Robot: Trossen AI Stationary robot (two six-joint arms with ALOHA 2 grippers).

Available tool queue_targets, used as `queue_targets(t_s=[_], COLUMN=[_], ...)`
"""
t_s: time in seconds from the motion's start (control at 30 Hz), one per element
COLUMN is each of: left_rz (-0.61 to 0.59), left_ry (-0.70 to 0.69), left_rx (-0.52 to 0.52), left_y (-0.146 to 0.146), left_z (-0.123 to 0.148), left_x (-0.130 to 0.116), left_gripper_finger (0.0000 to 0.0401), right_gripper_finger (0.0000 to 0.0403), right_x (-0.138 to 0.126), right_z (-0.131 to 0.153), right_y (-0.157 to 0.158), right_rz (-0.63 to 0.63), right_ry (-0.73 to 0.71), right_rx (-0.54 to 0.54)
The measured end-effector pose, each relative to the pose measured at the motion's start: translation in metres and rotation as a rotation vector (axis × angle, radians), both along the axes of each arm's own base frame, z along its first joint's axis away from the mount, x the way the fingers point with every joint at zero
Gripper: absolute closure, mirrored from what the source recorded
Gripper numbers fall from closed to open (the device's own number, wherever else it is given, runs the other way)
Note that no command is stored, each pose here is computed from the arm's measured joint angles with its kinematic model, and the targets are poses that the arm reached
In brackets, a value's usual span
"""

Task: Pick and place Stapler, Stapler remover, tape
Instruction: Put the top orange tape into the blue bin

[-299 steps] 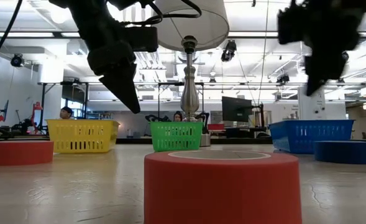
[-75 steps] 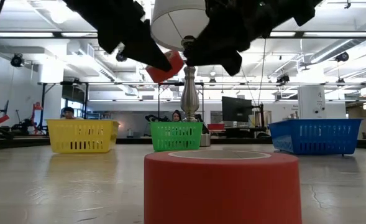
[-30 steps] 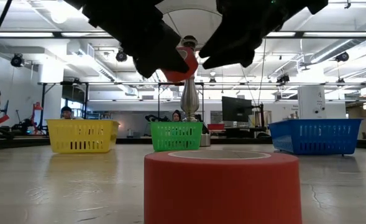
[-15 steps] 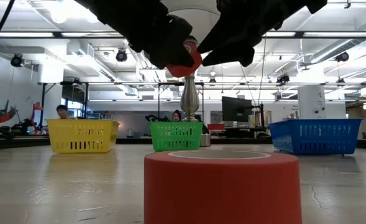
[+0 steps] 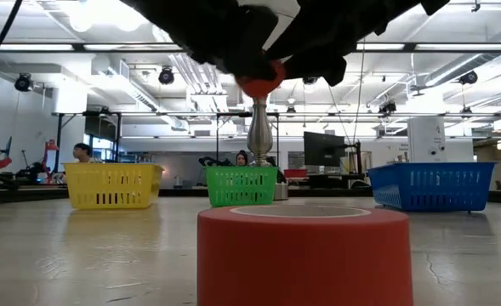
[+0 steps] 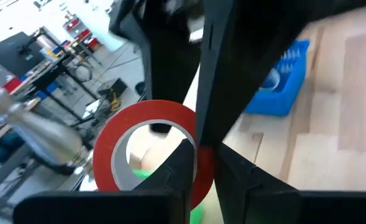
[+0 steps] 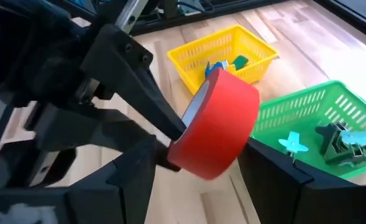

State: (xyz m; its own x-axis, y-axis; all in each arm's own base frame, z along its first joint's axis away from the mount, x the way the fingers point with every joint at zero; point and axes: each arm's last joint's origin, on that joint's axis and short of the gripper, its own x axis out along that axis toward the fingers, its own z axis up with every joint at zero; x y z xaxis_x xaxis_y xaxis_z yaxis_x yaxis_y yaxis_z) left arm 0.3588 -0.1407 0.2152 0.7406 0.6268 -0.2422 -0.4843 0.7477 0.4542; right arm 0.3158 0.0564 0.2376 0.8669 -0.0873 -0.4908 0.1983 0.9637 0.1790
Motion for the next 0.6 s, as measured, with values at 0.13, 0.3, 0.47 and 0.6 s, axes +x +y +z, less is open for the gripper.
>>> queue_targets(t_s=[0.13,0.3,0.47,0.6], left_rz=[-0.06,-0.044,-0.071,-0.071], left_ry=[-0.023,-0.02,-0.016,-0.002], left_rx=[-0.006,0.01,-0.008,-0.007], left_y=[-0.0021,-0.0018,-0.0024,-0.0015], left_z=[0.0048,0.0049,0.0043,0.0028], left_x=[0.0036,0.0033,0.0037,0.0034], left_gripper_finger=[0.035,0.035,0.035,0.0346], right_gripper_finger=[0.0187,0.0195,0.023,0.026], right_x=[-0.0002,-0.0002,-0.0012,-0.0013], right_z=[0.0001,0.0,-0.0016,-0.0018], right_y=[-0.0002,-0.0002,-0.0002,-0.0003], right_rz=[0.013,0.011,0.012,0.013], right_ry=[0.003,0.004,0.024,0.026], right_rx=[-0.023,-0.017,-0.021,-0.022])
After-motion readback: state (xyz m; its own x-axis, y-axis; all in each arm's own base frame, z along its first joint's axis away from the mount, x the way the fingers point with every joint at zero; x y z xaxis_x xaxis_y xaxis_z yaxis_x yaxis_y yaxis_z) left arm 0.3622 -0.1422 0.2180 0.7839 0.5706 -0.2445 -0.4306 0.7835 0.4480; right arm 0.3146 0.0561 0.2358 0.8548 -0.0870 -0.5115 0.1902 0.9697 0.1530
